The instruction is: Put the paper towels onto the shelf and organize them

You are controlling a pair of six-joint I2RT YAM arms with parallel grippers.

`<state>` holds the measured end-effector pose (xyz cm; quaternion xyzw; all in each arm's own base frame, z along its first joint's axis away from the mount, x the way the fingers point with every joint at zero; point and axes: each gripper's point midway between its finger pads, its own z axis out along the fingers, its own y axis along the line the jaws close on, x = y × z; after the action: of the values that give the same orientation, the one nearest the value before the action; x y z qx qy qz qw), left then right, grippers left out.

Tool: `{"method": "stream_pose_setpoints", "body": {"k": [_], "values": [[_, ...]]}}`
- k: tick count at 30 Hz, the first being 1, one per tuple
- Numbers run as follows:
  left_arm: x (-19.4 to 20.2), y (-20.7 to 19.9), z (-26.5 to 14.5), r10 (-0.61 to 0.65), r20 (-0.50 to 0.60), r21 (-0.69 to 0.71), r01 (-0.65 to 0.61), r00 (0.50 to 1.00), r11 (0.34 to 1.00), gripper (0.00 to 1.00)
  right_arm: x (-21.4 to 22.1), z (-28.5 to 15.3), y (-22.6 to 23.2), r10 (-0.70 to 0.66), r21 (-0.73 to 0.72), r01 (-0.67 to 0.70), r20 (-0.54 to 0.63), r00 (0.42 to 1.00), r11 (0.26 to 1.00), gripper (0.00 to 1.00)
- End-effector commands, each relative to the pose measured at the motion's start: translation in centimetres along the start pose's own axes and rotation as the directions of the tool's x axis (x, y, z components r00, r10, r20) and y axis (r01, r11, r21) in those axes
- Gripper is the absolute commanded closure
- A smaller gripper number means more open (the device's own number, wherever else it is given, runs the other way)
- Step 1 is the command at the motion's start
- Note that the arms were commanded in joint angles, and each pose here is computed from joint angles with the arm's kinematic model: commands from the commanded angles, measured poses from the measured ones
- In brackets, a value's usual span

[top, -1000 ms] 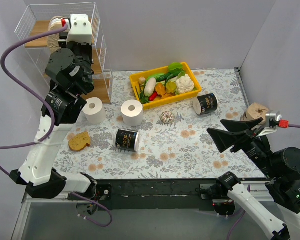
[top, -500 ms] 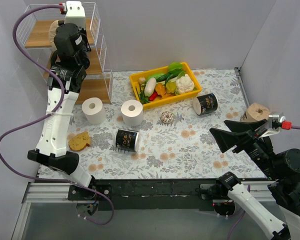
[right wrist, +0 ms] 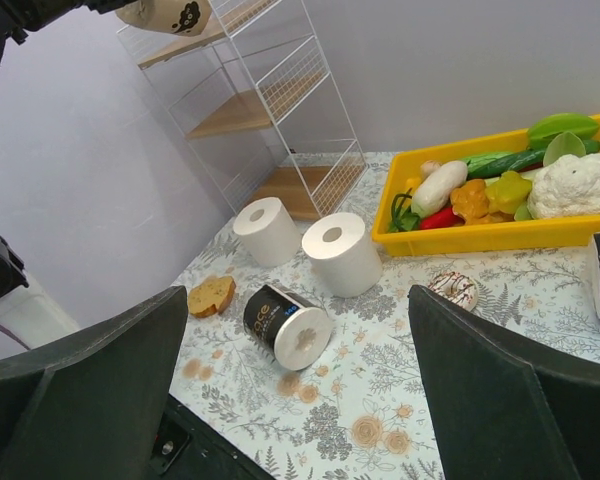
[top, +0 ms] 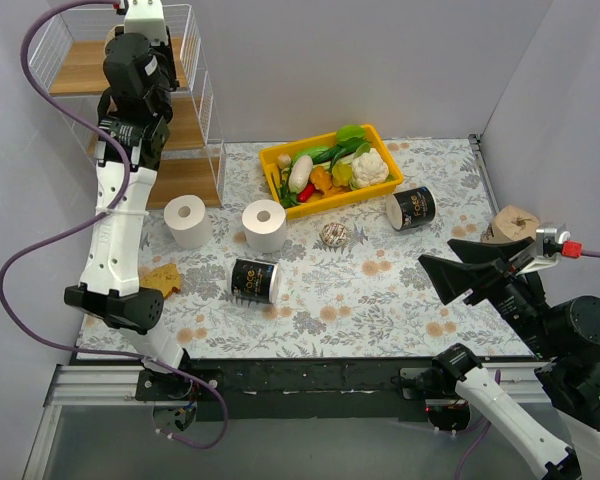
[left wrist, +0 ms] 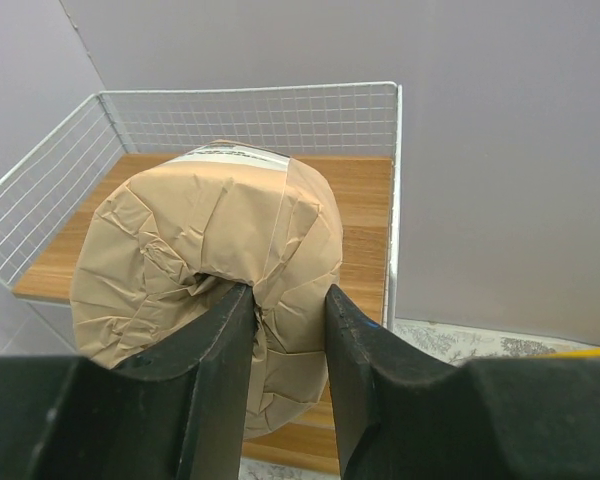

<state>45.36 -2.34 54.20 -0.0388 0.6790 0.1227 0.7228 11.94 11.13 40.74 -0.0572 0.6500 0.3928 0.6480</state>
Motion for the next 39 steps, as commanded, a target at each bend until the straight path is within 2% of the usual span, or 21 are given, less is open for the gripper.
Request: {"method": "stream_pose_setpoints", "body": {"k": [1, 11, 13, 17, 24, 32, 35, 39], "values": [[-2.2, 0.1, 0.2, -0.038, 0.07, 0.019, 0.036, 0.997, 0.999, 0.69, -1.6, 0.4, 0.5, -0.035, -0.014, 0.036, 0.045, 0.998, 0.999, 0.02], [-2.6, -0.5, 2.1, -0.033, 0.118, 0.024, 0.031, 0.992, 0.999, 0.54, -1.9, 0.5, 0.2, -0.05, 0.004, 0.05, 0.05, 0.997, 0.999, 0.01], [-2.9, -0.2, 2.6, -0.039, 0.138, 0.017, 0.037, 0.99, 0.999, 0.46, -1.9, 0.6, 0.2, -0.05, 0.009, 0.05, 0.051, 0.997, 0.999, 0.01], [-2.9, 0.2, 3.9, -0.039, 0.165, 0.007, 0.039, 0.985, 0.999, 0.43, -1.8, 0.8, 0.0, -0.052, 0.015, 0.052, 0.046, 0.998, 0.999, 0.01], [-2.1, 3.3, 7.0, -0.044, 0.196, -0.038, 0.053, 0.98, 0.998, 0.39, -1.2, 1.5, -0.8, -0.062, 0.047, 0.061, 0.026, 0.998, 0.997, 0.01], [-3.9, 3.5, 9.3, -0.051, 0.32, 0.034, 0.042, 0.946, 0.999, 0.33, 0.1, 3.8, -1.7, -0.085, 0.069, 0.086, -0.022, 0.996, 0.994, 0.01], [-4.1, 3.4, 9.8, -0.057, 0.334, 0.049, 0.043, 0.941, 0.998, 0.32, 0.7, 4.8, -1.9, -0.091, 0.069, 0.094, -0.047, 0.995, 0.993, 0.01], [-6.0, 2.5, 8.4, -0.128, 0.354, 0.13, 0.086, 0.927, 0.988, 0.29, 1.3, 5.7, -1.9, -0.092, 0.059, 0.096, -0.074, 0.993, 0.994, 0.01]]}}
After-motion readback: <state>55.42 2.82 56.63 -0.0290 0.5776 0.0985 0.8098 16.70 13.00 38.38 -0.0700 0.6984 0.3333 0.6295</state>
